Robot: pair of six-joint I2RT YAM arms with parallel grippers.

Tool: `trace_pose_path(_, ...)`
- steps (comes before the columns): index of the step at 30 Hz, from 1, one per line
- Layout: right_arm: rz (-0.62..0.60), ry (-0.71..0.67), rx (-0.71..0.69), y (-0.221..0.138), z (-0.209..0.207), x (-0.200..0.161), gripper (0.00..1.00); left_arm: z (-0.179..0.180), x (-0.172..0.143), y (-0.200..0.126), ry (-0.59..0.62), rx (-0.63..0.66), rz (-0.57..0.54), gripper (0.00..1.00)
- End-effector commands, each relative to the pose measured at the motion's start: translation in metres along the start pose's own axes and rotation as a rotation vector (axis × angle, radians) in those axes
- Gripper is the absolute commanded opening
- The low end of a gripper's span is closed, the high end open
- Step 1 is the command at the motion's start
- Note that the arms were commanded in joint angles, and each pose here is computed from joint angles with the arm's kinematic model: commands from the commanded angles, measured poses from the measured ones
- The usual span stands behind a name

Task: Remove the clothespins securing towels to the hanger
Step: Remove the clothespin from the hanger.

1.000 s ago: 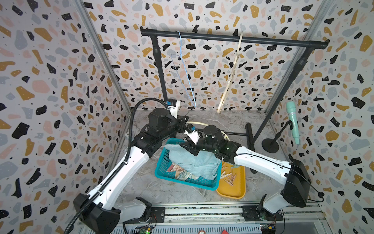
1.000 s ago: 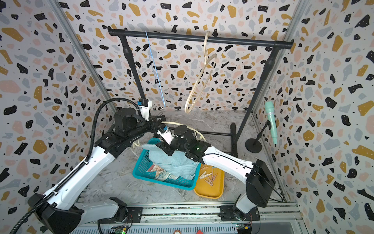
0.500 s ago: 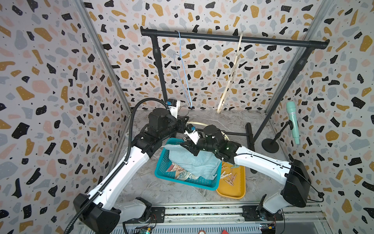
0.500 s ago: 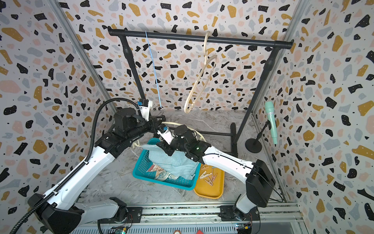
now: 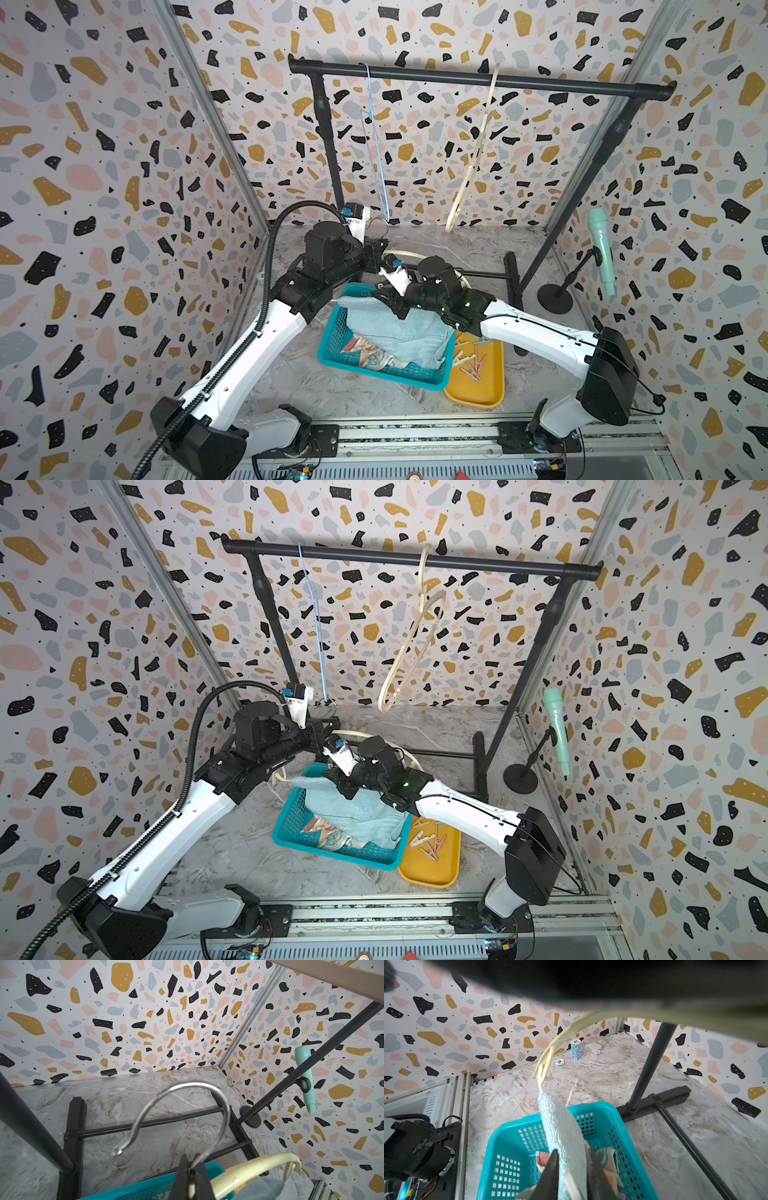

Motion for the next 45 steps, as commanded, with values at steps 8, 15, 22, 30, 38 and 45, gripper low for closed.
trace_pose_path(8,-0.076,-0.008,-0.024,-0.009,-0.002,0.029,0.00,-0.016,0.028,-0.008,0.028,-0.058,-0.090,0.00)
trace_pose_path(15,-0.103,-0.007,-0.042,-0.013,-0.004,0.036,0.00,-0.015,0.028,-0.008,0.027,-0.052,-0.098,0.00)
trace_pose_path(22,-0.132,-0.006,-0.057,-0.019,-0.005,0.042,0.00,-0.015,0.028,-0.008,0.026,-0.050,-0.101,0.00)
trace_pose_path(30,-0.171,0.000,-0.057,-0.029,-0.002,0.052,0.00,-0.014,0.027,-0.008,0.025,-0.047,-0.101,0.00)
trace_pose_path(38,-0.201,0.002,-0.048,-0.038,0.002,0.062,0.00,-0.014,0.027,-0.006,0.023,-0.047,-0.100,0.00)
trace_pose_path(45,-0.213,0.002,-0.026,-0.043,0.008,0.066,0.00,-0.014,0.027,-0.004,0.023,-0.048,-0.097,0.00)
Point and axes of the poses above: each gripper's point midway between its finger pads, its own y axis out along the fingers, its own z axis along the line the jaws close on, x = y × z, the point moved 1 cm from there along -y, back along the fingers, and after that the axes turned 1 degree about y, right-handed, at the moved point
